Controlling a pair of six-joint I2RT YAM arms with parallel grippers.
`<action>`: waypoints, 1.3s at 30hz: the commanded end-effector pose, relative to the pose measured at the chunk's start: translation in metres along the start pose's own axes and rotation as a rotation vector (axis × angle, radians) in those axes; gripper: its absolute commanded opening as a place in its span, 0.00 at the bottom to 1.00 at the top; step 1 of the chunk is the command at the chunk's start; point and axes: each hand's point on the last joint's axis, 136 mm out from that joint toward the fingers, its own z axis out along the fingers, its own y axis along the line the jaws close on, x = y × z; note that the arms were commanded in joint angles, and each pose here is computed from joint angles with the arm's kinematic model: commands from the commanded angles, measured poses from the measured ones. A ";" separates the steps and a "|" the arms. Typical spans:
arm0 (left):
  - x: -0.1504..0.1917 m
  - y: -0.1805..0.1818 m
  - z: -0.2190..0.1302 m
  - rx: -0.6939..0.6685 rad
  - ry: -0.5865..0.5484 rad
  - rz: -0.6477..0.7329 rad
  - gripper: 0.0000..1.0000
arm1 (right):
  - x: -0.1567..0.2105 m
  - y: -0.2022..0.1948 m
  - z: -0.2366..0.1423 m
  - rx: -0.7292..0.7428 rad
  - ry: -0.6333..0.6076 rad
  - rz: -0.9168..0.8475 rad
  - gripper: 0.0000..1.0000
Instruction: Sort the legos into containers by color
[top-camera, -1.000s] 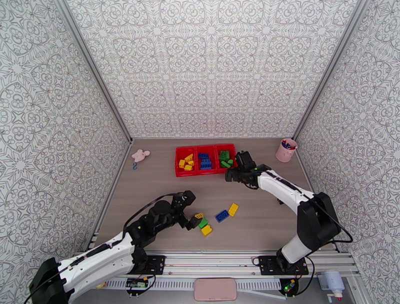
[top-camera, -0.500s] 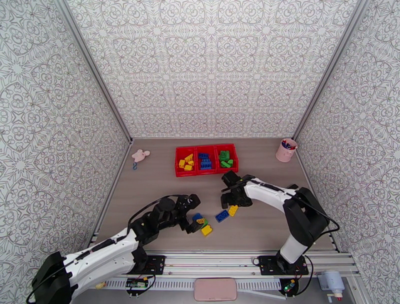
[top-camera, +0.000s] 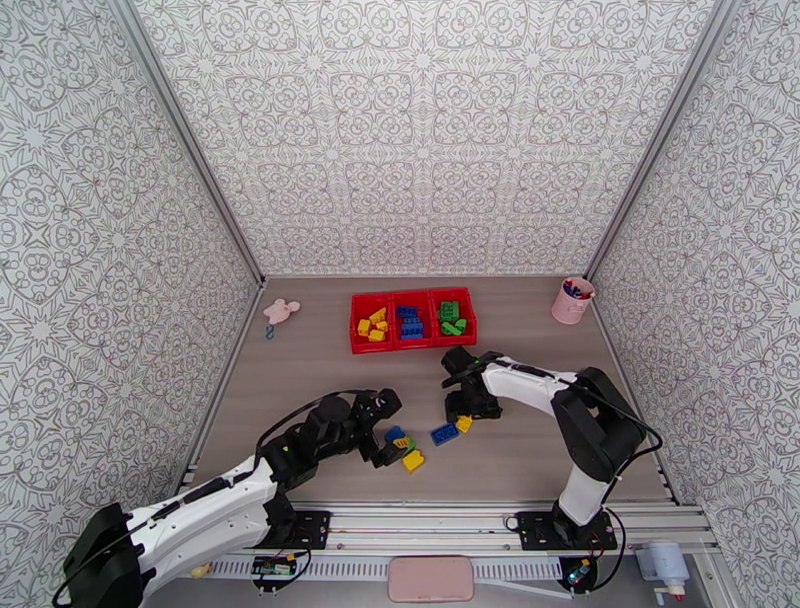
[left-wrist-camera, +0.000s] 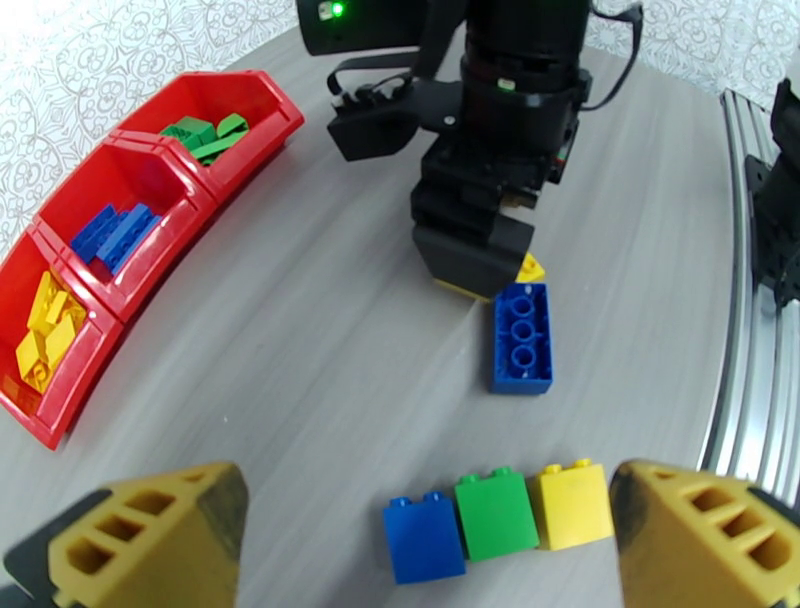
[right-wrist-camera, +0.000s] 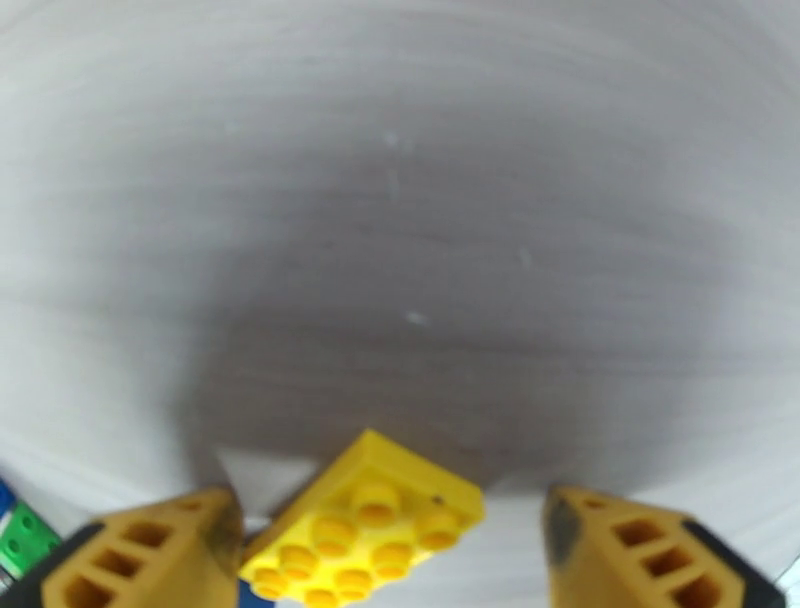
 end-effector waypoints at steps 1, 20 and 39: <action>-0.003 -0.003 0.001 0.015 -0.001 0.007 1.00 | 0.018 -0.015 0.003 0.036 0.054 0.024 0.73; -0.006 -0.002 0.003 0.013 -0.010 0.010 1.00 | 0.014 -0.015 -0.007 -0.019 -0.005 0.048 0.37; -0.004 0.012 -0.013 -0.085 -0.024 -0.041 1.00 | -0.157 0.113 -0.125 -0.355 -0.560 -0.254 0.37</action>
